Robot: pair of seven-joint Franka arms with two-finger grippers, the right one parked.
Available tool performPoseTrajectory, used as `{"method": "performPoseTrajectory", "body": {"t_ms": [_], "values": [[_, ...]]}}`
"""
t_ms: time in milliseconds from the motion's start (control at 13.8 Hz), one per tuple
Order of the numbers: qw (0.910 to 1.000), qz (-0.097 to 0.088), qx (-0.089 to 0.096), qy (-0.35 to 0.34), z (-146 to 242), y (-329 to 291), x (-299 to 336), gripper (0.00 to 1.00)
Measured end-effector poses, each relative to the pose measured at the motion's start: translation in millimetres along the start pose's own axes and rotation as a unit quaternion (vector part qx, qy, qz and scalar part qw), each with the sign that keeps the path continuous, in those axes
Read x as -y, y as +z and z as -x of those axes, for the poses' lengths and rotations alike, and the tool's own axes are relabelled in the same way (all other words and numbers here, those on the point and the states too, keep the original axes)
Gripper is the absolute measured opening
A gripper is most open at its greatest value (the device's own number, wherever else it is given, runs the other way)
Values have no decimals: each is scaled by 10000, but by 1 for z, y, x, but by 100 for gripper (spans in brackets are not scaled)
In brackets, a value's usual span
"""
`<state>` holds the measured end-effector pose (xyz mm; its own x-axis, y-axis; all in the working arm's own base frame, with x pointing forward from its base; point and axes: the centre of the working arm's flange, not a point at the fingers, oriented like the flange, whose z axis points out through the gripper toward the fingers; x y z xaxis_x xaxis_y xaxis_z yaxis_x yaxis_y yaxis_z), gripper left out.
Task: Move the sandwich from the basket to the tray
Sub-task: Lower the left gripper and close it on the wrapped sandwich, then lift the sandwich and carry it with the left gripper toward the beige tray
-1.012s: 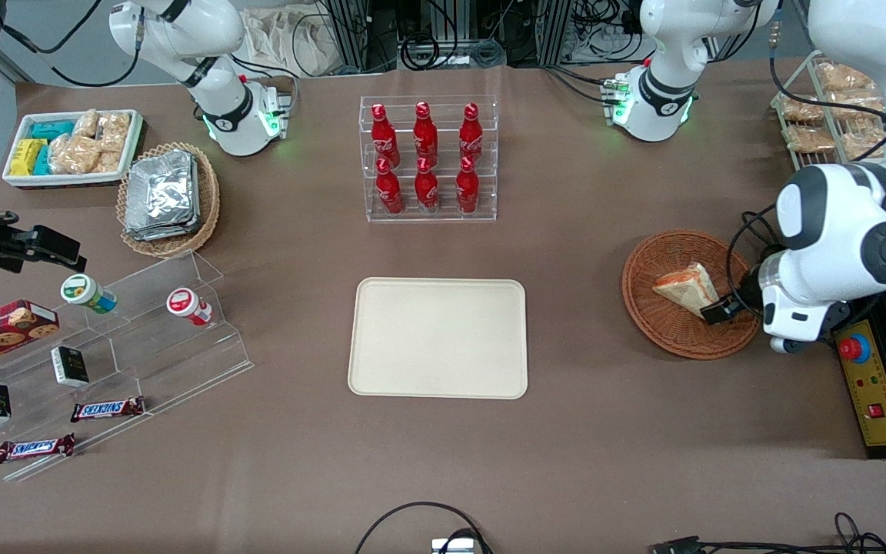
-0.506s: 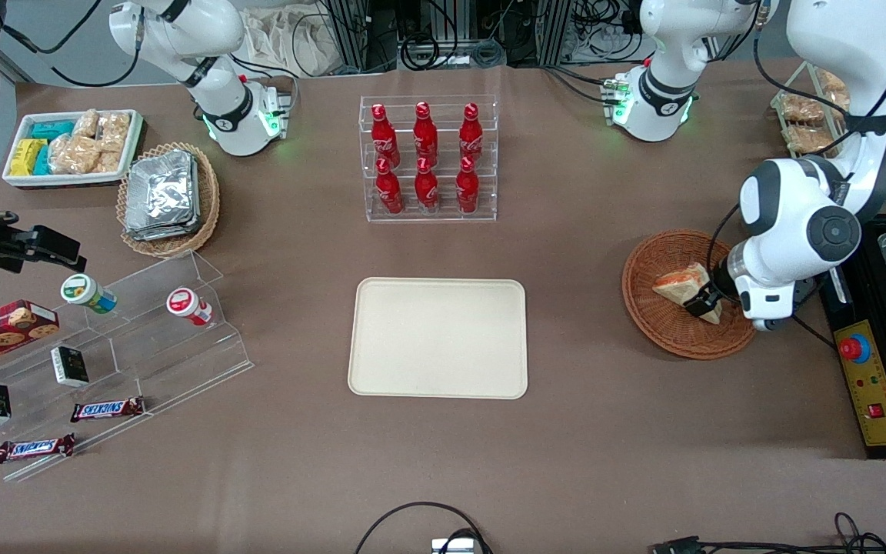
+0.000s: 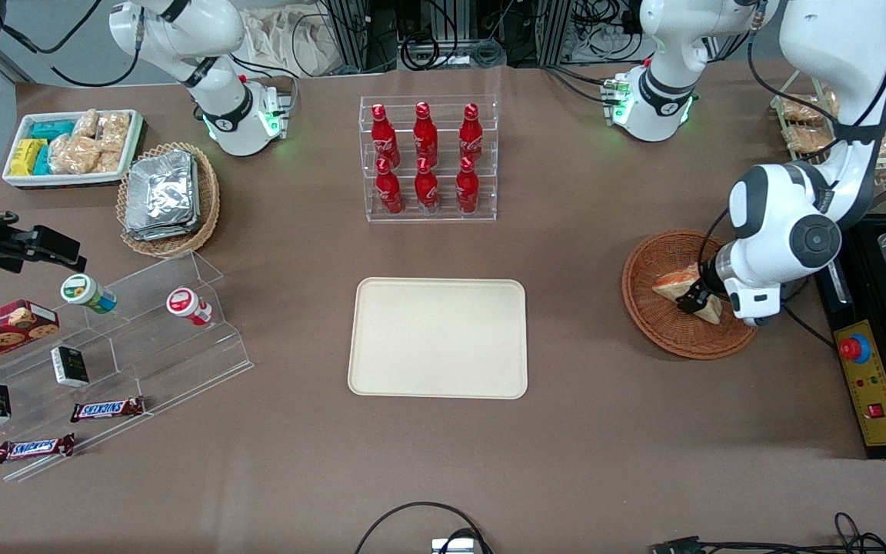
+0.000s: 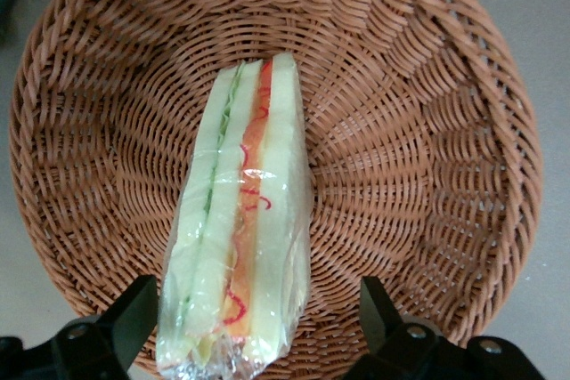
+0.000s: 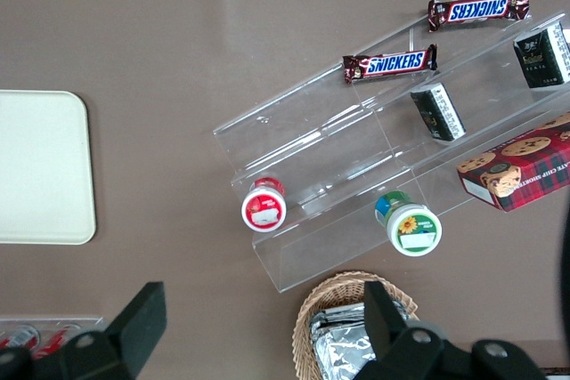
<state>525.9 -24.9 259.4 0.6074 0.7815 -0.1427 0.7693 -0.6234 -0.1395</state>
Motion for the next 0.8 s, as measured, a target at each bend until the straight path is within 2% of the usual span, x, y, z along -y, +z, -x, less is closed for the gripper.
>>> {"method": "performPoseTrajectory", "body": {"t_ms": [217, 578, 651, 795], "values": [[10000, -14, 21, -53, -1, 9, -2, 100], [9992, 61, -23, -386, -4, 13, -5, 47], [9992, 84, -38, -390, -5, 10, -6, 39], [9991, 162, -92, -379, -8, -1, -11, 34]]}}
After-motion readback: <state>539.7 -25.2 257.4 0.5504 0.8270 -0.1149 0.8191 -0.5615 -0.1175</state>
